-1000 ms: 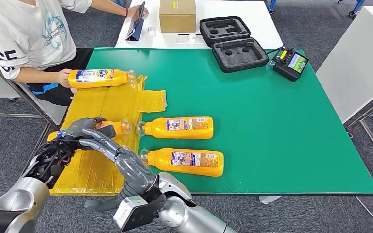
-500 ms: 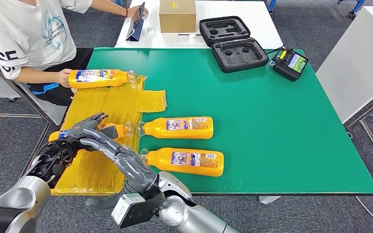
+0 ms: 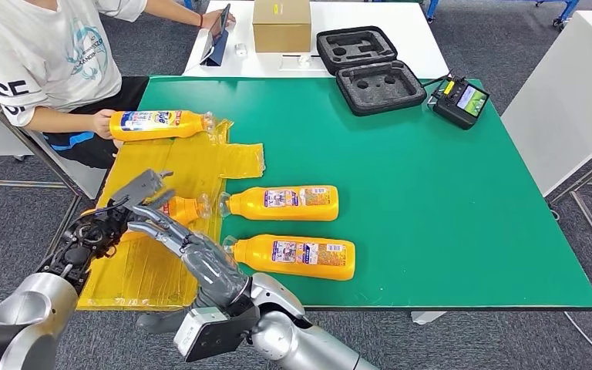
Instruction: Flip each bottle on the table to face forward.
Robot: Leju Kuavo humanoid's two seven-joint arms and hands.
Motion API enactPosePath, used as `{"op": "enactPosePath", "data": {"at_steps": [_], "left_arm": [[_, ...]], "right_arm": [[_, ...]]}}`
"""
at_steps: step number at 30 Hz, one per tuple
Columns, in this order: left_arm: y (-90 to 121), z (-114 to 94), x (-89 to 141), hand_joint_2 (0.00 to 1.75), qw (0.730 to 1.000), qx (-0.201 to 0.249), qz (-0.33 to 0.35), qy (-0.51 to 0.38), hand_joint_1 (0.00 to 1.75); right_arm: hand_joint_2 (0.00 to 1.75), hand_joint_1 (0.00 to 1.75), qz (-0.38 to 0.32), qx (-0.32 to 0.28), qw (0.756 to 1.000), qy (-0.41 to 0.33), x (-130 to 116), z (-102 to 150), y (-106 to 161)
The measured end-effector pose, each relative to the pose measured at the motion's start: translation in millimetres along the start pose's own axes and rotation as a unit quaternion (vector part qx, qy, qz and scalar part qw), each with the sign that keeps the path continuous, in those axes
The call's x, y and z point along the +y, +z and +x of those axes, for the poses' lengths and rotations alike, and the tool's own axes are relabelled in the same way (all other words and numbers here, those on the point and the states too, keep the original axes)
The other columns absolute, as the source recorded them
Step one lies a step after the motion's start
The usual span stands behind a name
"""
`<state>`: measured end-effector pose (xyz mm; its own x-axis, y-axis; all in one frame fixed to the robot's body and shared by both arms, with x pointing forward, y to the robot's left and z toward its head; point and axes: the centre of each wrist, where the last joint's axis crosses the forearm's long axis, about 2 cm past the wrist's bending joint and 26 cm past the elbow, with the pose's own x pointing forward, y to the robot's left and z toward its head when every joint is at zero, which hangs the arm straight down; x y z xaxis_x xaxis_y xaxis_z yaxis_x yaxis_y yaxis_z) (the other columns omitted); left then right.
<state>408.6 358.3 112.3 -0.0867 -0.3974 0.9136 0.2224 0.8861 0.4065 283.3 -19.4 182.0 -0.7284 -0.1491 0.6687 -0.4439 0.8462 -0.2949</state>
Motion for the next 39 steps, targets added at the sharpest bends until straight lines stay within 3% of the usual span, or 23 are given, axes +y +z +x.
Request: {"op": "enactPosePath", "data": {"at_steps": [2,6,12,16,19,23,33,39], "left_arm": [[4.5,-3.7,1.0,0.0,0.996,-0.031,0.088,-0.001,0.0],[11.9,-5.3,5.4,1.75,0.966,-0.076,0.244,-0.04,0.0],[37.0,-0.5,11.5,1.75,0.877,-0.11,0.455,-0.109,0.0],[59.8,10.0,19.1,1.75,0.838,-0.146,0.505,-0.145,0.0],[75.2,18.3,28.1,1.75,0.813,-0.165,0.535,-0.158,0.0],[87.5,24.9,35.6,1.75,0.793,-0.178,0.559,-0.163,0.0],[98.8,31.0,40.8,1.75,0.775,-0.188,0.581,-0.163,0.0],[129.7,25.9,45.9,1.75,0.747,-0.182,0.63,-0.113,0.0]], "right_arm": [[1.75,0.0,0.001,0.001,1.0,0.0,0.7,0.0,1.0],[1.75,0.0,0.001,0.003,1.0,0.0,2.5,0.1,3.0],[1.75,0.0,0.0,0.006,0.999,0.047,1.1,0.7,2.5],[1.75,0.0,0.011,0.037,0.986,0.159,-7.9,1.2,3.1],[1.75,0.0,0.014,0.048,0.979,0.198,-15.2,0.5,4.5],[1.75,0.0,0.015,0.046,0.977,0.209,-20.5,-0.1,5.4],[1.75,0.0,0.017,0.052,0.973,0.225,-24.5,-0.2,5.6],[1.75,0.0,0.053,0.168,0.932,0.317,-49.4,-12.3,18.0]]}}
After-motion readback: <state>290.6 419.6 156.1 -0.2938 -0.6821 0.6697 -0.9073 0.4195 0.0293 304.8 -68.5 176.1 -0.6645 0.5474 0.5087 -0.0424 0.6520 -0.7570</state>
